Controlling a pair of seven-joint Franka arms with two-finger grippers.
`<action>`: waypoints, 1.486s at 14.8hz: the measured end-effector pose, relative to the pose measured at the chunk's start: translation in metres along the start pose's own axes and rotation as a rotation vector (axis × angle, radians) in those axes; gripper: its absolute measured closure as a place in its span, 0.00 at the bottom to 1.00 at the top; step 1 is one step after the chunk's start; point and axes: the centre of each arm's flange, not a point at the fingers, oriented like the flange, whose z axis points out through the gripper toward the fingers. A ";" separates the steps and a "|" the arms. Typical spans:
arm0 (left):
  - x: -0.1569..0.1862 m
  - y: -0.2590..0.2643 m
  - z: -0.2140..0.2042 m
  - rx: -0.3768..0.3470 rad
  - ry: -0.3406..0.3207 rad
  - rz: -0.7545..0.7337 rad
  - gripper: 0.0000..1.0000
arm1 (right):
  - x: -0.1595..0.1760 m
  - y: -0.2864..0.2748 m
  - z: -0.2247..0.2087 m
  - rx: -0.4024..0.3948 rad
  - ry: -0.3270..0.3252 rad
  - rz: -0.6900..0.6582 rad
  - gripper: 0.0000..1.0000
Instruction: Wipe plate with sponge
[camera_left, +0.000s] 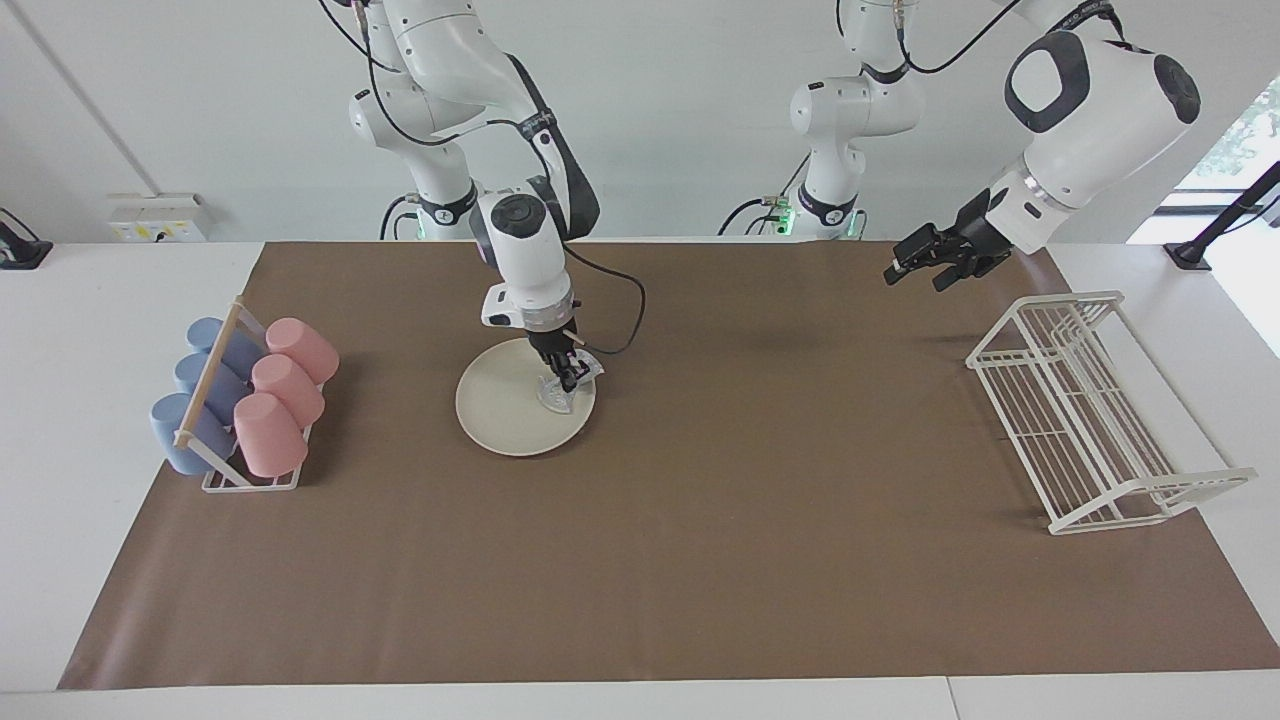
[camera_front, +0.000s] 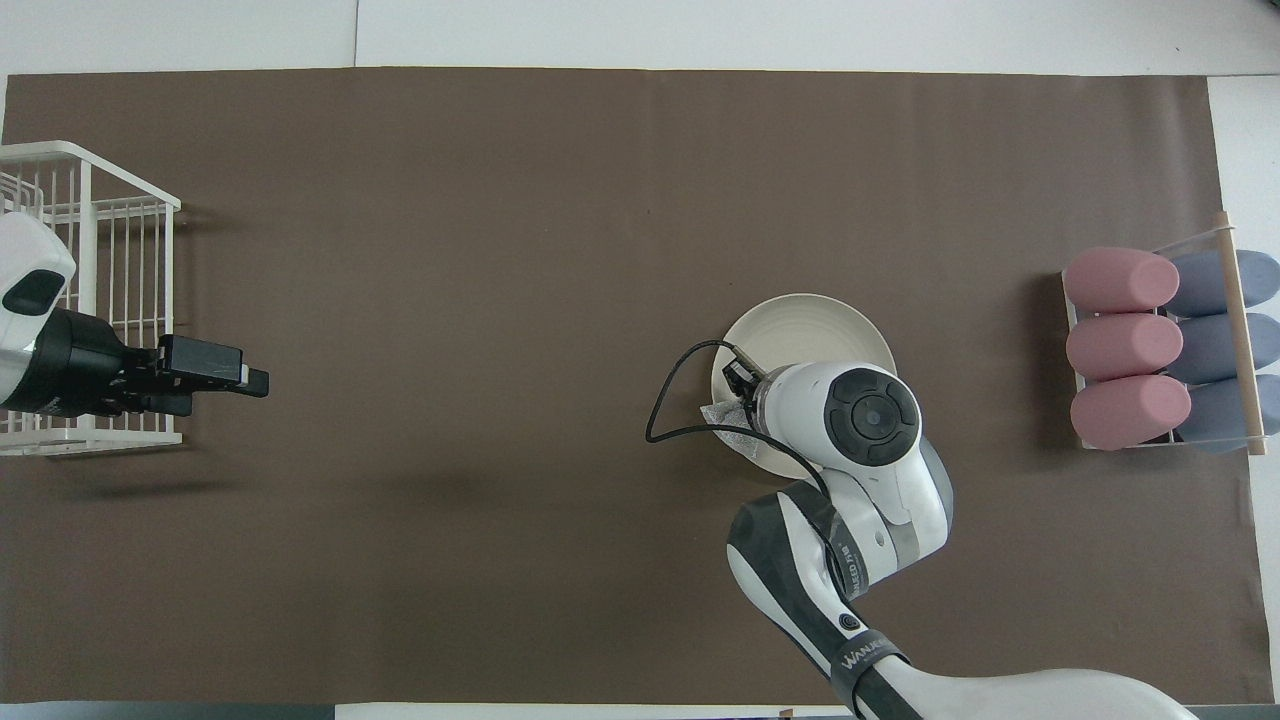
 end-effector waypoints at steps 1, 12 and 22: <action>0.000 0.000 0.000 0.000 0.000 0.000 0.00 | 0.001 -0.005 -0.007 -0.009 -0.005 0.003 0.89; -0.005 0.008 -0.002 0.003 -0.009 0.015 0.00 | -0.069 -0.104 -0.163 0.018 -0.049 0.420 0.89; -0.008 0.030 0.024 -0.471 -0.078 -0.077 0.00 | -0.144 -0.124 -0.208 -0.161 -0.005 0.529 0.89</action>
